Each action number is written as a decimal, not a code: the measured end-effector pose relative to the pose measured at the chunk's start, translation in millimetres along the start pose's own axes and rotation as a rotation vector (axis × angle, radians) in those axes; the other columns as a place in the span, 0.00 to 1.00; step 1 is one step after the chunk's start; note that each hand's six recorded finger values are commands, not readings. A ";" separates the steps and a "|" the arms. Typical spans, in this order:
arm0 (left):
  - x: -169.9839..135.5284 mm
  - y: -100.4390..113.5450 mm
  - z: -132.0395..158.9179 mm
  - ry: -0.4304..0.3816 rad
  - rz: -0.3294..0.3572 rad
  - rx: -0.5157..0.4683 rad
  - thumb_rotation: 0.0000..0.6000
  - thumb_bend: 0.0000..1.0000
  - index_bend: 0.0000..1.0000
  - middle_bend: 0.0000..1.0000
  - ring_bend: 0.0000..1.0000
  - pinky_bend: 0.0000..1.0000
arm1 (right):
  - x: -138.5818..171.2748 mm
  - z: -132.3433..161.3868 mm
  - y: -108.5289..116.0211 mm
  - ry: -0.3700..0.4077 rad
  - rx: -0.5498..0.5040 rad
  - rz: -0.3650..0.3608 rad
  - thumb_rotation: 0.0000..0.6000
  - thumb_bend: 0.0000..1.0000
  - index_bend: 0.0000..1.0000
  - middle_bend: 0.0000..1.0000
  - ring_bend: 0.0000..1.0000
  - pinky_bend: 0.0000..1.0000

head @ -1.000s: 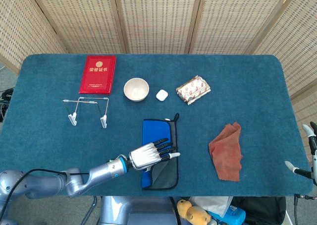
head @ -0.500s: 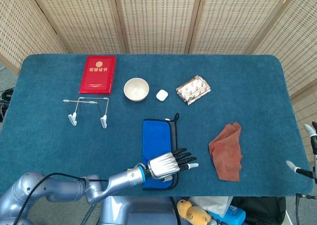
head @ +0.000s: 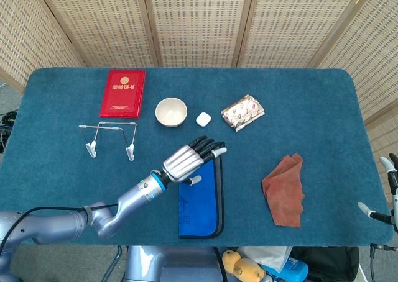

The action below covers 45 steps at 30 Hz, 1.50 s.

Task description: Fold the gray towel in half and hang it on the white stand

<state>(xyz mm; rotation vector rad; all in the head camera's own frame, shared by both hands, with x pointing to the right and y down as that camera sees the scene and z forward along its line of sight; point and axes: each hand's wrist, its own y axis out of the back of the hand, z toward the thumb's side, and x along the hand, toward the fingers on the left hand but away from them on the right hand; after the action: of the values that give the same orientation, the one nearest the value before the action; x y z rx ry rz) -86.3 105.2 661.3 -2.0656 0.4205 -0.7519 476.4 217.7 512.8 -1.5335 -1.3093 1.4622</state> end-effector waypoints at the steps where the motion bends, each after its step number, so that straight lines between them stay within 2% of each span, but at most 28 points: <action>1: 0.1 2.0 -9.8 0.033 -0.001 -0.010 1.00 0.30 0.08 0.00 0.00 0.02 | 0.0 0.4 -0.1 0.001 0.000 0.000 1.00 0.00 0.00 0.00 0.00 0.00; 7: -0.4 1.0 -64.2 0.213 -0.038 -0.051 1.00 0.32 0.13 0.00 0.00 0.01 | -0.7 1.9 -0.6 0.005 0.000 0.003 1.00 0.00 0.00 0.00 0.00 0.00; 11: 0.3 -6.9 -85.2 0.290 -0.065 -0.067 1.00 0.32 0.14 0.00 0.00 0.01 | -1.4 1.2 -1.2 0.003 0.000 0.007 1.00 0.00 0.00 0.00 0.00 0.00; 16: 5.4 -16.9 -83.4 0.303 -0.087 -0.088 1.00 0.33 0.17 0.00 0.00 0.01 | -2.0 -0.3 -0.4 -0.002 -0.002 0.005 1.00 0.00 0.00 0.00 0.00 0.00; 21: 6.6 -21.3 -79.6 0.296 -0.094 -0.082 1.00 0.33 0.24 0.00 0.00 0.01 | -2.5 -2.6 0.0 -0.006 -0.005 0.006 1.00 0.00 0.00 0.00 0.00 0.00; 33: 5.7 -42.1 -85.5 0.355 -0.164 -0.119 1.00 0.34 0.24 0.00 0.00 0.01 | -2.2 -3.1 -0.2 -0.006 -0.003 0.008 1.00 0.00 0.00 0.00 0.00 0.00; 45: 15.8 -52.8 -87.9 0.394 -0.174 -0.144 1.00 0.37 0.25 0.00 0.00 0.01 | -3.5 -3.3 -2.5 -0.008 -0.003 0.018 1.00 0.00 0.00 0.00 0.00 0.00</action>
<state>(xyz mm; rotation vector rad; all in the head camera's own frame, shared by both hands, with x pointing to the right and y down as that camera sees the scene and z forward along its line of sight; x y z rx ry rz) -130.5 71.5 748.8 -2.1048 0.5290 -1.2758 479.4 215.8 516.8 -1.5462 -1.3060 1.4796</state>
